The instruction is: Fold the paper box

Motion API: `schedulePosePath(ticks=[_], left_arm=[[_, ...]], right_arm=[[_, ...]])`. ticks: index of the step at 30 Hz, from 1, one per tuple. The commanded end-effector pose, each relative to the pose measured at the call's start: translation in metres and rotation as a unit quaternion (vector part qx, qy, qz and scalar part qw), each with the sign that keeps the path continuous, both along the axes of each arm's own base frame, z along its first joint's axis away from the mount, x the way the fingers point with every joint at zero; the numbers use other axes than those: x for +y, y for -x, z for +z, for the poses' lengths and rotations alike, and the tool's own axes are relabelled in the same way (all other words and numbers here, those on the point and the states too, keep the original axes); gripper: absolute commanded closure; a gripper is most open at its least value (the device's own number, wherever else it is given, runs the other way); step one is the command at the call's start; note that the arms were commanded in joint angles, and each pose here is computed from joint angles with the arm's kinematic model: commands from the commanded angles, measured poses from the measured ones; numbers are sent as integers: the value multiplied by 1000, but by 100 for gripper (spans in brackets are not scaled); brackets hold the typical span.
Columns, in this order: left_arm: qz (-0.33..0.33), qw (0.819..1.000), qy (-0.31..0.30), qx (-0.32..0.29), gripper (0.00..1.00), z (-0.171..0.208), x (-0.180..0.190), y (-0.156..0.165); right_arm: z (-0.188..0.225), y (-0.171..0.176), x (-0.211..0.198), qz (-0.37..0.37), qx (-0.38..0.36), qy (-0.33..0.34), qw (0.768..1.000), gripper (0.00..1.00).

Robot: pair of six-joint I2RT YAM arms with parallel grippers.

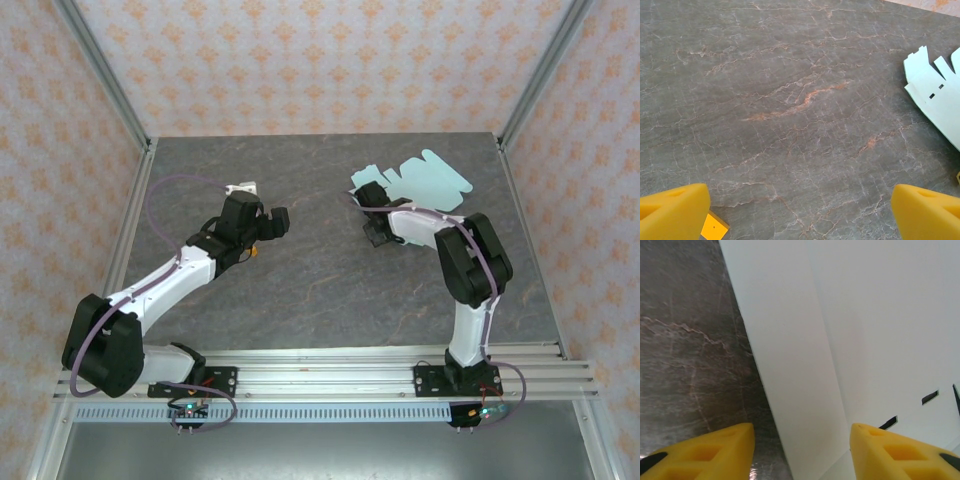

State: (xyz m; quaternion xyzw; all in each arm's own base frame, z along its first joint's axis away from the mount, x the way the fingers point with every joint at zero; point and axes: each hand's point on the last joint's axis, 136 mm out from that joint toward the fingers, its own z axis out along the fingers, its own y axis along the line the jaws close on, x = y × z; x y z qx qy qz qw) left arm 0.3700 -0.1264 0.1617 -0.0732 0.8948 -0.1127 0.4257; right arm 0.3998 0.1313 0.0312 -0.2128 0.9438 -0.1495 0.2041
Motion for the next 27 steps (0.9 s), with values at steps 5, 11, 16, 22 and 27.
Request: schedulePosePath(ticks=[5,11,16,22,27], left_arm=[[6,1000,-14,-4,6,7,4,-1],[10,1000,-9,-5,6,4,5,0],[9,999,30,-9,7,4,-2,4],[1,988,154,-11,10,16,-29,6],[-55,990,128,-18,13,24,-58,6]], right_arm=[[3,-11,-13,-2,-13,57,998,59],[7,-16,-13,-1,-23,58,998,82],[34,-13,-1,-7,-50,-6,999,98],[80,7,40,-25,-70,-197,977,100],[108,17,66,-74,-70,-337,936,100]])
